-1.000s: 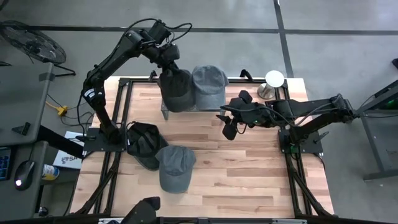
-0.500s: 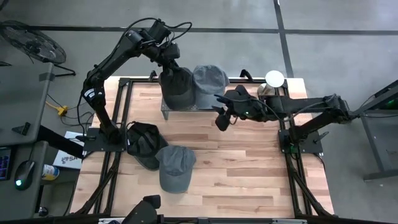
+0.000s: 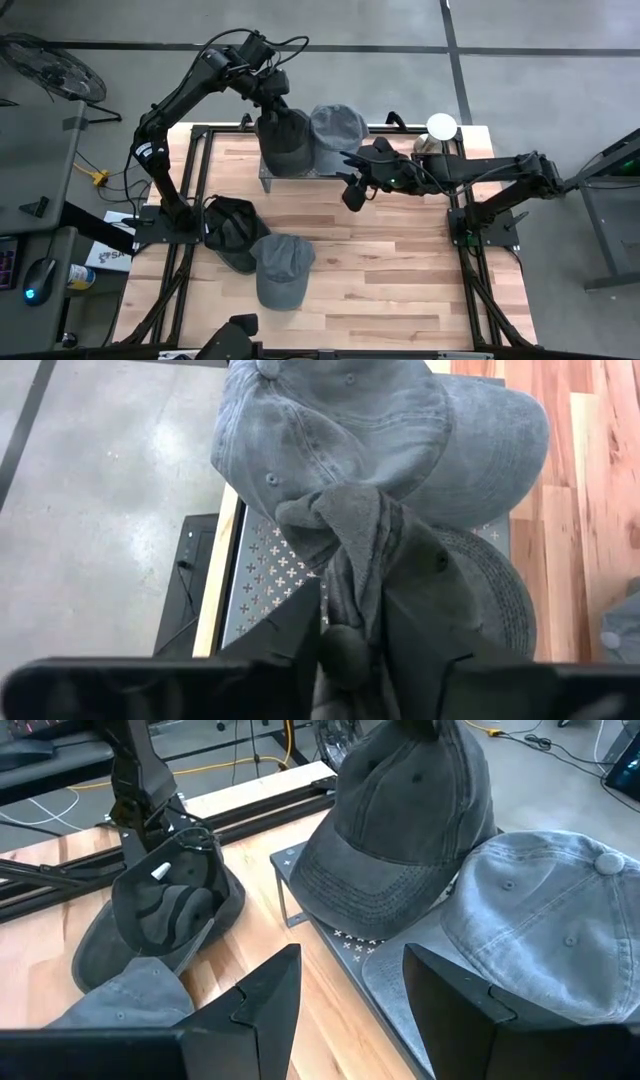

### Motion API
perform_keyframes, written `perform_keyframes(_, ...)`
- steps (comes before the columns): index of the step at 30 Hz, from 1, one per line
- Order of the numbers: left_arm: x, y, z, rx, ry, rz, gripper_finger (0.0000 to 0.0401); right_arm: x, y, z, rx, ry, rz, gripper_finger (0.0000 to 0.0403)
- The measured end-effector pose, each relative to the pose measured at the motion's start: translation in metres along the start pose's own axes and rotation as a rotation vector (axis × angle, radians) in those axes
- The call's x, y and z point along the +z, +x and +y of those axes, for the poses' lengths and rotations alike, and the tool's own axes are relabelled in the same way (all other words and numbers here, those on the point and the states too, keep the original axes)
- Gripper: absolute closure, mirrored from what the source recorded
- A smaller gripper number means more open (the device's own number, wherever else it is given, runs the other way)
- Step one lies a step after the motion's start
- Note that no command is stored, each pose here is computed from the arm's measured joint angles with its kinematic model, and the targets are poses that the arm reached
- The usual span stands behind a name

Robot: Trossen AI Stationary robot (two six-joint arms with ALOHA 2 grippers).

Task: Pick & Place hat
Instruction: Put the right black cap on the shelf, then stack the gray cap on top of the gray cap on the shelf

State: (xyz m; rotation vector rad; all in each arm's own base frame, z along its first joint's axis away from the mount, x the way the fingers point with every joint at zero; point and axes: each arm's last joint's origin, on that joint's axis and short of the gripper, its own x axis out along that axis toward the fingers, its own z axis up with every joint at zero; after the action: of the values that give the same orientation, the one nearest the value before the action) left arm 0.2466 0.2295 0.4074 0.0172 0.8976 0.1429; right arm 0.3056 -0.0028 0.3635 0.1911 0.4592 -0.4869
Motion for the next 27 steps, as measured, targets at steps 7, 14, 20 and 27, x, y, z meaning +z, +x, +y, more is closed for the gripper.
perform_keyframes(7,0.000,0.000,0.000,0.004,0.000,0.002,0.0226,0.000,0.000,0.000,0.004,-0.001,0.001,0.0233)
perform_keyframes(14,0.000,0.000,0.001,0.024,0.000,0.014,0.0198,0.000,0.000,0.000,0.004,-0.001,0.001,0.0233)
perform_keyframes(20,0.000,0.000,0.002,0.049,-0.004,0.017,0.0194,0.000,0.000,0.000,-0.008,-0.001,-0.003,0.0233)
perform_keyframes(27,0.002,-0.010,0.001,0.134,-0.060,0.004,0.0194,0.001,0.002,-0.004,-0.015,0.000,-0.002,0.0233)
